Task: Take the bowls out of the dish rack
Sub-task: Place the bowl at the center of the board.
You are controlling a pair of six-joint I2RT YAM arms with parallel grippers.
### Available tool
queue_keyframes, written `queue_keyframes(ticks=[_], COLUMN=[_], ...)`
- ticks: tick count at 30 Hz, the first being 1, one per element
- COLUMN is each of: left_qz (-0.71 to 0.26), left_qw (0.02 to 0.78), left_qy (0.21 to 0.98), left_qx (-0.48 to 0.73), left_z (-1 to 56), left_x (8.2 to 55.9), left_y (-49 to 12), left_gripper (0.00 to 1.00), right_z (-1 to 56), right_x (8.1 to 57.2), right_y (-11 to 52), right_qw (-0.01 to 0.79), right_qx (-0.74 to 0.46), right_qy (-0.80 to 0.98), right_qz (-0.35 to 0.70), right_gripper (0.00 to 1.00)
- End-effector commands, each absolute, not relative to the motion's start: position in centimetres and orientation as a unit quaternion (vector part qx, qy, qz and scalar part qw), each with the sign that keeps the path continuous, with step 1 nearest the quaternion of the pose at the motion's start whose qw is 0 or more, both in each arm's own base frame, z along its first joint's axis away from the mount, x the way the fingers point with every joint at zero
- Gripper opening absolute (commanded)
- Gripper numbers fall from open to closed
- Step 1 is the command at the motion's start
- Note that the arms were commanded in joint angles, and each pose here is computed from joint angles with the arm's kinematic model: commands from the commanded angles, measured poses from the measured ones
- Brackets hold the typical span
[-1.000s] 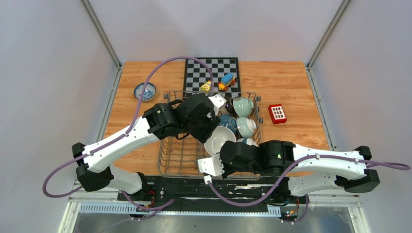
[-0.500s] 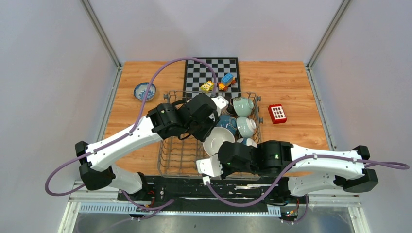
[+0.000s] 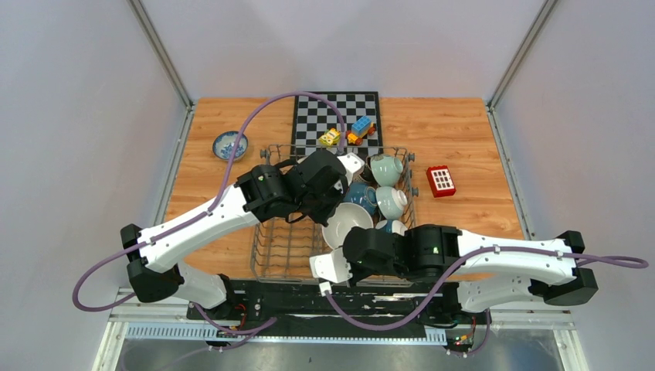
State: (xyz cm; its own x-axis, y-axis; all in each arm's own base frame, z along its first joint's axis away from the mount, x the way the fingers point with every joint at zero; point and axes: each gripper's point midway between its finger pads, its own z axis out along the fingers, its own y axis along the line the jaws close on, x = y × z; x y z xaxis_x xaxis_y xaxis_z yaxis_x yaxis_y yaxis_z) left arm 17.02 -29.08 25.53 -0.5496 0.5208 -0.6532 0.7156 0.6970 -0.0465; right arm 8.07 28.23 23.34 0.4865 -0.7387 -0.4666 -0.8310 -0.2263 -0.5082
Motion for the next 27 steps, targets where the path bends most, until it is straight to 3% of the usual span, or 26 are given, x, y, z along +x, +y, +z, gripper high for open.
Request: queue_keyframes(ticks=[1, 7, 10, 13, 18, 23, 27], left_qz=[-0.150, -0.162, -0.165, -0.158, -0.179, -0.201, -0.217], left_qw=[0.310, 0.332, 0.349, 0.368, 0.398, 0.439, 0.449], left_qy=[0.865, 0.866, 0.868, 0.870, 0.878, 0.873, 0.867], left_qx=[0.365, 0.336, 0.314, 0.288, 0.195, 0.065, -0.007], left_z=[25.0, 25.6, 26.1, 26.7, 28.3, 29.5, 29.4], left_x=[16.6, 17.2, 17.7, 18.4, 20.3, 21.5, 21.4], left_y=[-28.8, -29.2, -29.1, -28.7, -26.6, -23.5, -22.1], left_gripper=[0.00, 0.00, 0.00, 0.00, 0.00, 0.00, 0.00], right_z=[26.3, 27.5, 28.9, 30.7, 34.2, 33.3, 32.5], right_x=[8.3, 7.9, 7.8, 8.2, 11.1, 14.7, 16.8], right_y=[29.2, 29.4, 29.5, 29.3, 27.6, 25.4, 25.1], right_qw=[0.408, 0.428, 0.443, 0.464, 0.506, 0.486, 0.478], right_qx=[-0.758, -0.720, -0.688, -0.637, -0.441, -0.253, -0.169], right_qy=[0.505, 0.535, 0.560, 0.596, 0.715, 0.807, 0.831], right_qz=[0.070, 0.109, 0.133, 0.153, 0.192, 0.220, 0.231], right_gripper=[0.07, 0.57, 0.72, 0.75, 0.72, 0.66, 0.65])
